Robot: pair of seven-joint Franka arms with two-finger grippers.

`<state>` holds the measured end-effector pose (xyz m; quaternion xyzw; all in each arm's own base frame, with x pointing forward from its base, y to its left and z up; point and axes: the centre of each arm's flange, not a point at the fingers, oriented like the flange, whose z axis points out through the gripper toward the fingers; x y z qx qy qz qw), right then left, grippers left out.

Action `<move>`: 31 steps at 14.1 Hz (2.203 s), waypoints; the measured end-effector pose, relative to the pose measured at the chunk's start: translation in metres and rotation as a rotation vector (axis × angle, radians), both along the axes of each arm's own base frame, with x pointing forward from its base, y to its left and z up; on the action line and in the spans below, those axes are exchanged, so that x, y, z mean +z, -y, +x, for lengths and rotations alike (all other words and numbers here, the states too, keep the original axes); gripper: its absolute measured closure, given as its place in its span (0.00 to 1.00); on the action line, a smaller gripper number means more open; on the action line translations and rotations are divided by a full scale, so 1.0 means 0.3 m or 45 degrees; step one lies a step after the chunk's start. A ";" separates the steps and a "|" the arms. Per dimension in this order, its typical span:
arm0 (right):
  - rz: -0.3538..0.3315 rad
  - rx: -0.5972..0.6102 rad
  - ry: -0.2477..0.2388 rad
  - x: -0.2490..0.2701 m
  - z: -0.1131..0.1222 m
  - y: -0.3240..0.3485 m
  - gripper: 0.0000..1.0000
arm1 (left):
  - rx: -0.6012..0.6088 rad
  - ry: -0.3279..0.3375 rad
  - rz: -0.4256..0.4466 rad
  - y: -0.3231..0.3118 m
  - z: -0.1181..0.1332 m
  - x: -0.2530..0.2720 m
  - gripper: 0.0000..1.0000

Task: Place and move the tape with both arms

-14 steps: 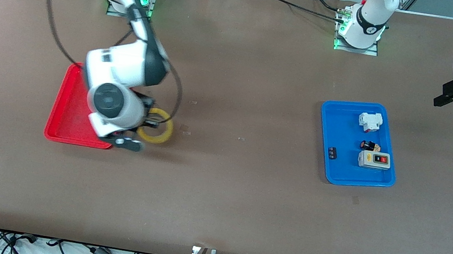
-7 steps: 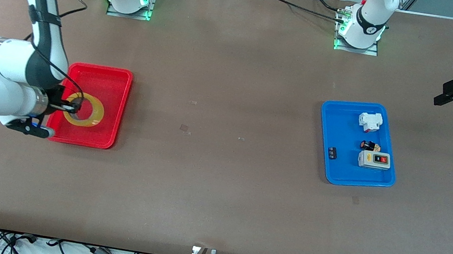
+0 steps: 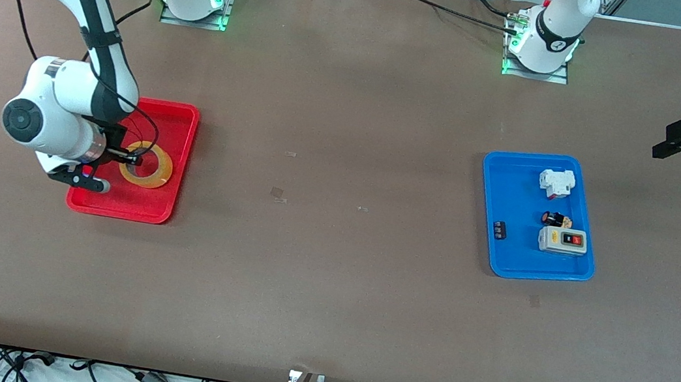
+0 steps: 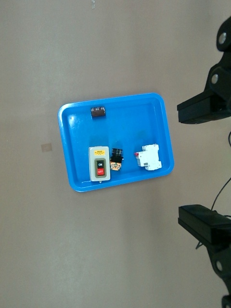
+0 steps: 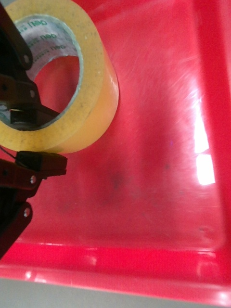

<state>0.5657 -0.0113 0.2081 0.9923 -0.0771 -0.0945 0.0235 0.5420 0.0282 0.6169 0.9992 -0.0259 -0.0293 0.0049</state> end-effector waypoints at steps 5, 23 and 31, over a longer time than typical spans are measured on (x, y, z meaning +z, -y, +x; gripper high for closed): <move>0.001 -0.032 0.039 0.052 -0.020 0.046 0.75 | -0.001 -0.003 0.000 0.002 -0.001 -0.001 0.00; 0.058 0.065 -0.056 0.621 0.196 0.107 0.00 | -0.003 -0.014 -0.001 0.005 -0.004 -0.003 0.00; 0.053 0.188 0.126 1.123 0.276 -0.059 0.00 | -0.001 -0.014 -0.001 0.005 -0.004 -0.003 0.00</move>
